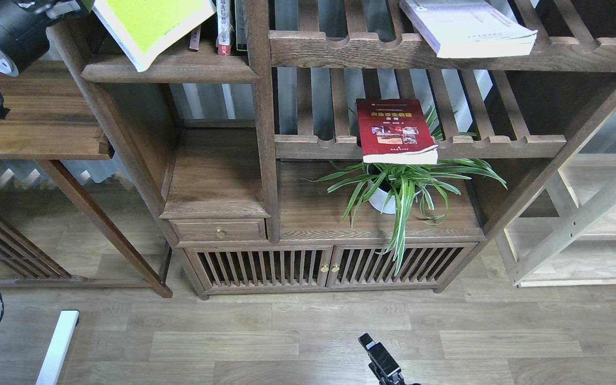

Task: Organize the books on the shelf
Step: 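Push the yellow-green book onto the top shelf with the left gripper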

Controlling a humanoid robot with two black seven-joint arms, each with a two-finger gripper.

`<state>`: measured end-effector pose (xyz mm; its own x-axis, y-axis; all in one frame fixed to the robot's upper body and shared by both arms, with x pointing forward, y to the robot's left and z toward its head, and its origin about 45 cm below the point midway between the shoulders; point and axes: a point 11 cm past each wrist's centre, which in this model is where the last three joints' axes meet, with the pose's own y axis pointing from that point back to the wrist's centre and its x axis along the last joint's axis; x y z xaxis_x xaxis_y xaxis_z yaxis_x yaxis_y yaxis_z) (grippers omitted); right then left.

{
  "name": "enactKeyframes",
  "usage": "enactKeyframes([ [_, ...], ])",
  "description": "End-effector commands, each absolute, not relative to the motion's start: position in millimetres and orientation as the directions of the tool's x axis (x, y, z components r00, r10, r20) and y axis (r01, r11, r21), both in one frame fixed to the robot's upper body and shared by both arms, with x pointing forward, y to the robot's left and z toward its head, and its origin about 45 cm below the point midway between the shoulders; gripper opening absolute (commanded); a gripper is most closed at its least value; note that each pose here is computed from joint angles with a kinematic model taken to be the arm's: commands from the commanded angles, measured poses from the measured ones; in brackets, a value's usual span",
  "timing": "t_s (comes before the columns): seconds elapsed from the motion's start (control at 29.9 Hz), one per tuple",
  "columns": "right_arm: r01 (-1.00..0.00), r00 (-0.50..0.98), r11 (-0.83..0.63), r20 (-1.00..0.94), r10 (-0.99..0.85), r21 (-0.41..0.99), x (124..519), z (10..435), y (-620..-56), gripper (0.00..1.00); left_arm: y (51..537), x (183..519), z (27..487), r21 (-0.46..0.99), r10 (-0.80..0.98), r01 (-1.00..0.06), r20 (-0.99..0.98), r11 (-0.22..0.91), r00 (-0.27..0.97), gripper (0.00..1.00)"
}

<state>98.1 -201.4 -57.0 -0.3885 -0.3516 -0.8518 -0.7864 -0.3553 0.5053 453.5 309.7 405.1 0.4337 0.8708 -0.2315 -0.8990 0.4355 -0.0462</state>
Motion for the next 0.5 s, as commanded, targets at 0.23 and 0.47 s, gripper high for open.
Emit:
enactKeyframes([
  [0.23, -0.782, -0.391, -0.360, -0.850, -0.352, 0.509, 96, -57, -200, 0.99, 325, 450, 415, -0.083, 0.885, -0.909, -0.207, 0.408, 0.417, 0.00],
  [0.47, -0.776, -0.407, -0.355, -0.844, -0.349, 0.521, 87, -59, -201, 0.99, 315, 454, 410, -0.101, 0.879, -0.905, -0.217, 0.413, 0.425, 0.00],
])
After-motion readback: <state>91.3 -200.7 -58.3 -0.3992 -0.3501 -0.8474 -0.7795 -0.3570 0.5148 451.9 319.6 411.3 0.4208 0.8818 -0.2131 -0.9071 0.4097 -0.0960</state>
